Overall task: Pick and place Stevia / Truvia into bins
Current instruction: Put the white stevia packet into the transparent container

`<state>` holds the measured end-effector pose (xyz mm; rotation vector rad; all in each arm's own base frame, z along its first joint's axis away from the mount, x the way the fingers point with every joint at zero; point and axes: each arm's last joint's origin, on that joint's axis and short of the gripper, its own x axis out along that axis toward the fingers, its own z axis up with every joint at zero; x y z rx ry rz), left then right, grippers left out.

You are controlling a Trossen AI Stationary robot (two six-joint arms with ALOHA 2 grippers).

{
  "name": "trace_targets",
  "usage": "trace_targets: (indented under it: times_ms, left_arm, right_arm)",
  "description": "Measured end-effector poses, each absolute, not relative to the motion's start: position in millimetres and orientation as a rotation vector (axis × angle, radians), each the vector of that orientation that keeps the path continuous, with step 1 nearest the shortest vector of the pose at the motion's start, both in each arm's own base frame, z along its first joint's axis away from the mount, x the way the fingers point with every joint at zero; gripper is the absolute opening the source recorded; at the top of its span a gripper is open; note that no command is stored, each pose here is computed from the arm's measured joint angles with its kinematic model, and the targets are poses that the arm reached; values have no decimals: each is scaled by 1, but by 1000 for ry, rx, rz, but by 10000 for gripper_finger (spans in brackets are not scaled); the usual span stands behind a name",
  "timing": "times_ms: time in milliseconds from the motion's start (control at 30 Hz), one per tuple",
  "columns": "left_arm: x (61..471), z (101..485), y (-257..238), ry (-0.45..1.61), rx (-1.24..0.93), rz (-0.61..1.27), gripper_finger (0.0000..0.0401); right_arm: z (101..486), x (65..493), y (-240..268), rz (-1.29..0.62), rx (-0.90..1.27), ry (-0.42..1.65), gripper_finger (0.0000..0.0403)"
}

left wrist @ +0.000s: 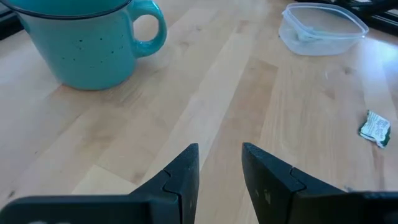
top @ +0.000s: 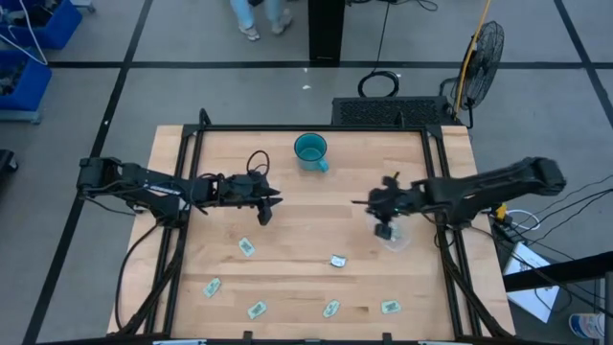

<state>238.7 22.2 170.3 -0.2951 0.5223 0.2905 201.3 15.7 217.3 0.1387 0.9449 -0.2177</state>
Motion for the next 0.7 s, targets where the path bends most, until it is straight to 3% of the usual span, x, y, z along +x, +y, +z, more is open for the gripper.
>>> trace_targets:
  times_ms: [200,467,600,700]
  left_arm:
    - [238,169,22,533,-295,293,127]
    - [236,165,21,588,-307,261,127]
    - [232,160,16,674,-286,194,127]
    - [226,163,8,721,-226,28,127]
  right_arm:
    - [209,179,25,-292,208,1147,55]
    - [201,185,31,-267,171,1182,116]
    - [201,191,31,-228,101,1138,143]
    - [208,201,32,-187,14,1008,154]
